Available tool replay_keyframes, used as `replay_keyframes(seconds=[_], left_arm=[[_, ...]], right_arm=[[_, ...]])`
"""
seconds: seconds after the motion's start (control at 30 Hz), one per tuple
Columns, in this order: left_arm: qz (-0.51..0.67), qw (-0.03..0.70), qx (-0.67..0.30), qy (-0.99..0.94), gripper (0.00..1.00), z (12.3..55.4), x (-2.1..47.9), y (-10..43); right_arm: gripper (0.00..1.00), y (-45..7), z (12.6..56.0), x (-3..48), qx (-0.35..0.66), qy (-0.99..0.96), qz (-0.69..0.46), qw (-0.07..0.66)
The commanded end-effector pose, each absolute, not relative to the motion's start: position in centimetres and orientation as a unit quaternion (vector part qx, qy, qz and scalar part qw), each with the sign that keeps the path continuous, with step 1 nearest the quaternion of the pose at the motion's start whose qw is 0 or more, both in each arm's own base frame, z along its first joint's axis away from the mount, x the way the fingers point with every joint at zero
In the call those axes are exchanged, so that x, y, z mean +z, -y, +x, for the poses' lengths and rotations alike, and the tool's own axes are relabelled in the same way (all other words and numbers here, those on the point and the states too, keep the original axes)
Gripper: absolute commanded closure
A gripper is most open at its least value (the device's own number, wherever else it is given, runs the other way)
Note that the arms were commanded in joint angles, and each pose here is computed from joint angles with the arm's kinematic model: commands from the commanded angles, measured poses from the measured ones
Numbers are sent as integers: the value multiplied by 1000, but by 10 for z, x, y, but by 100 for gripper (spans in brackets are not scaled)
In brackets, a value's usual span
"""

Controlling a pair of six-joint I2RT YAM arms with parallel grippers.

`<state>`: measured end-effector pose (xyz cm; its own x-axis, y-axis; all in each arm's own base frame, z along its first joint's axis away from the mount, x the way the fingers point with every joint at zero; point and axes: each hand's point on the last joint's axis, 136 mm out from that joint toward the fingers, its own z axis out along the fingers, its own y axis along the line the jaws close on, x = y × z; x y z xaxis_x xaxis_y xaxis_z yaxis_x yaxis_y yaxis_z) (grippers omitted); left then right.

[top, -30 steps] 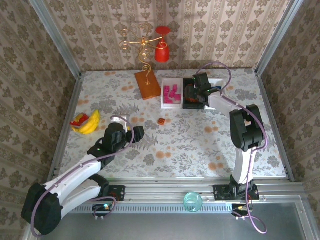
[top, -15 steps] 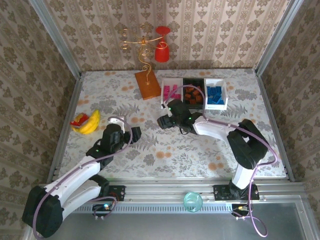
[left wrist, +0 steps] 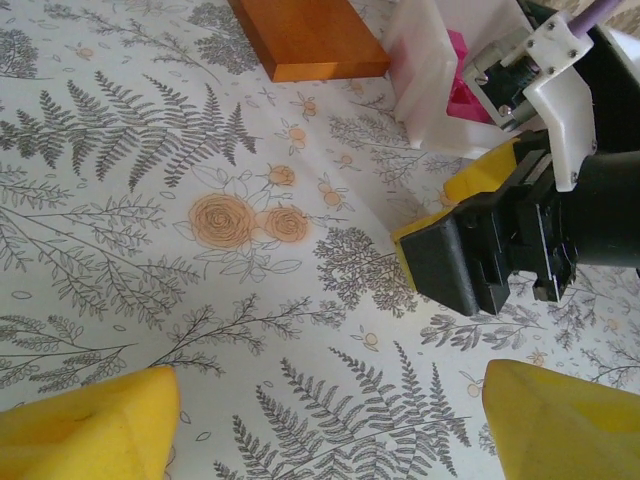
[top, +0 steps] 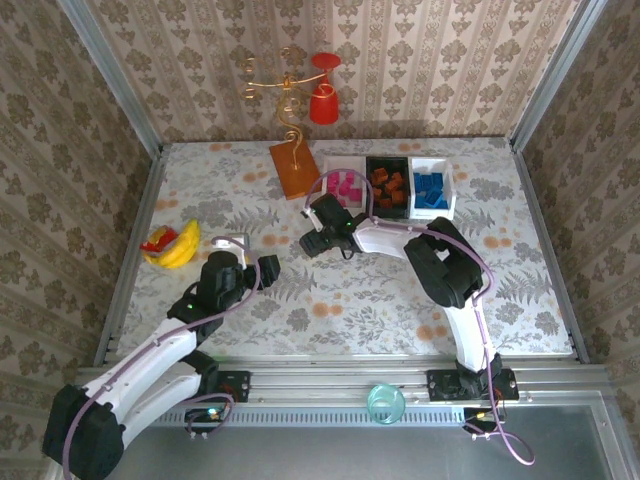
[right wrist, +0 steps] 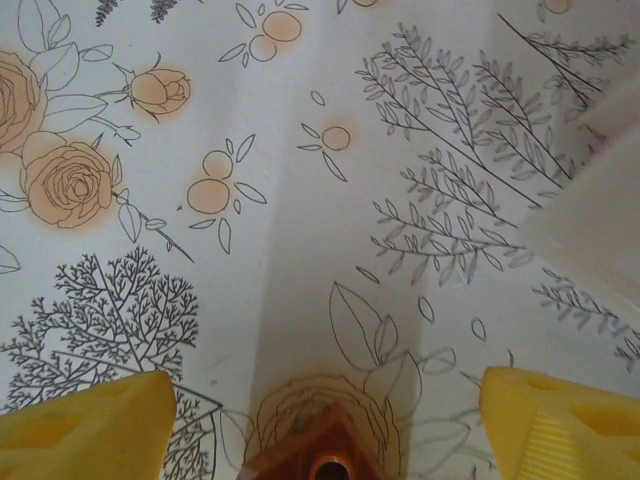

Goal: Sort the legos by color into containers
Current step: Pick up the lego from the center of the table.

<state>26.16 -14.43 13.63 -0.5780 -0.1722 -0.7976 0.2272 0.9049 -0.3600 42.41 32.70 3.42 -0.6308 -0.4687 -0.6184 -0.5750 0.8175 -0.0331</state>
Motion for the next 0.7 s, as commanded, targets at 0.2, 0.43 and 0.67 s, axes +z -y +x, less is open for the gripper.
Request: replay_keyframes(seconds=[0.2,0.43,0.67], left_arm=[[13,455,-208,-866,19,261,130,138],[13,448,-220,-866,19,263,124,144],[13,448,-235,-863,20,265,128,152]], right_arm=[[33,-321,386,15,94,-903,-342,241],[56,-320,379,7,106,-904,-335,244],[65,-319,374,51,140,-893,-309,297]])
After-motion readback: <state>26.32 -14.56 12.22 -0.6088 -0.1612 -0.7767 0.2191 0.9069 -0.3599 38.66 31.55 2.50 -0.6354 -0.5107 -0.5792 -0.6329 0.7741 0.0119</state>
